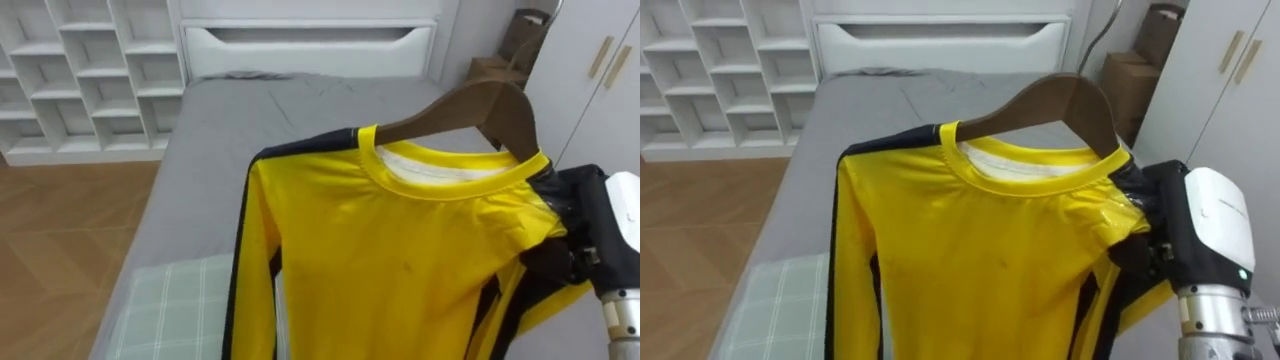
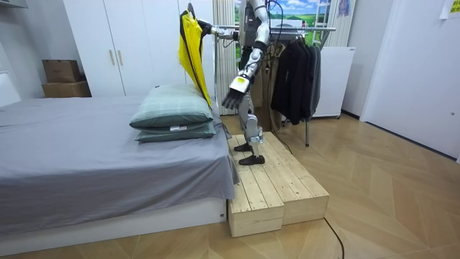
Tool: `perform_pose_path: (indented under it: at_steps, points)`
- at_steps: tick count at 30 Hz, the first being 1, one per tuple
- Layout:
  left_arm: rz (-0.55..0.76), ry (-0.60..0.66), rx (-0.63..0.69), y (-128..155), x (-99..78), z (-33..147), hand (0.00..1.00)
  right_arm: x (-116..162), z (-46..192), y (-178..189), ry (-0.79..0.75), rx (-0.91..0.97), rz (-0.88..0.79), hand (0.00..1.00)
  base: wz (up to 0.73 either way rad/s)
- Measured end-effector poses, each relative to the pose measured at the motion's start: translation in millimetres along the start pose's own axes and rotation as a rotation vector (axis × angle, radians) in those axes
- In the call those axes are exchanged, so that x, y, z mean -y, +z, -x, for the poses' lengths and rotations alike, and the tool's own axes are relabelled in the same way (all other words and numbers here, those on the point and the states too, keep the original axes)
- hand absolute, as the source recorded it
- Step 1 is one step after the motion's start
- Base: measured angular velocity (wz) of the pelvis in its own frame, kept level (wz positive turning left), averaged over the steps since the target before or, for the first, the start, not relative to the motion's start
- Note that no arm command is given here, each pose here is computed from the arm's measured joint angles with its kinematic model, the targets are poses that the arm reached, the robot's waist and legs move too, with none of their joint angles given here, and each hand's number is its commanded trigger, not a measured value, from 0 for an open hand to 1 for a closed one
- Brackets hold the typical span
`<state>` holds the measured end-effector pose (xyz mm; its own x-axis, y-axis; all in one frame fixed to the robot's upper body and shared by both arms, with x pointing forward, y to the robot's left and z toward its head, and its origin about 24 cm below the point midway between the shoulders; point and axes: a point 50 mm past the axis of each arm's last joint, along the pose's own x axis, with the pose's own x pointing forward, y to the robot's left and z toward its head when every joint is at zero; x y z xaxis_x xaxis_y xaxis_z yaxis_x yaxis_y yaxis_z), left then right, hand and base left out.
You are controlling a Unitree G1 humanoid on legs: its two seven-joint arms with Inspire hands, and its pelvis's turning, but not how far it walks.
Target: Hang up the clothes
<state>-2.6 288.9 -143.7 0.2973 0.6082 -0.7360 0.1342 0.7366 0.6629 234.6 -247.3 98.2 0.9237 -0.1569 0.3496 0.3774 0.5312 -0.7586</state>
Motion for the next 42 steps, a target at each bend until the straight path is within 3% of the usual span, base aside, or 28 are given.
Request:
perform_pose_path:
  at_steps: [4, 15, 27, 42]
  points:
    - [0.044, -0.085, -0.09, -13.1, 8.8, 3.2, 0.0, 0.8, 2.1, 3.9, 0.0, 0.014, -0.002, 1.0, -0.02]
    - [0.078, -0.291, -0.171, -18.5, 28.9, 9.3, 0.0, -4.1, 5.1, 12.5, 0.023, 0.044, -0.023, 1.0, 0.01]
    - [0.048, -0.357, -0.094, 14.4, 37.7, 3.8, 0.0, -25.9, 11.1, 24.3, 0.139, 0.07, -0.064, 1.0, 0.0]
    - [0.033, -0.356, -0.08, 23.9, 37.8, 1.6, 0.0, -31.6, 12.7, 24.7, 0.166, 0.042, -0.07, 1.0, 0.03]
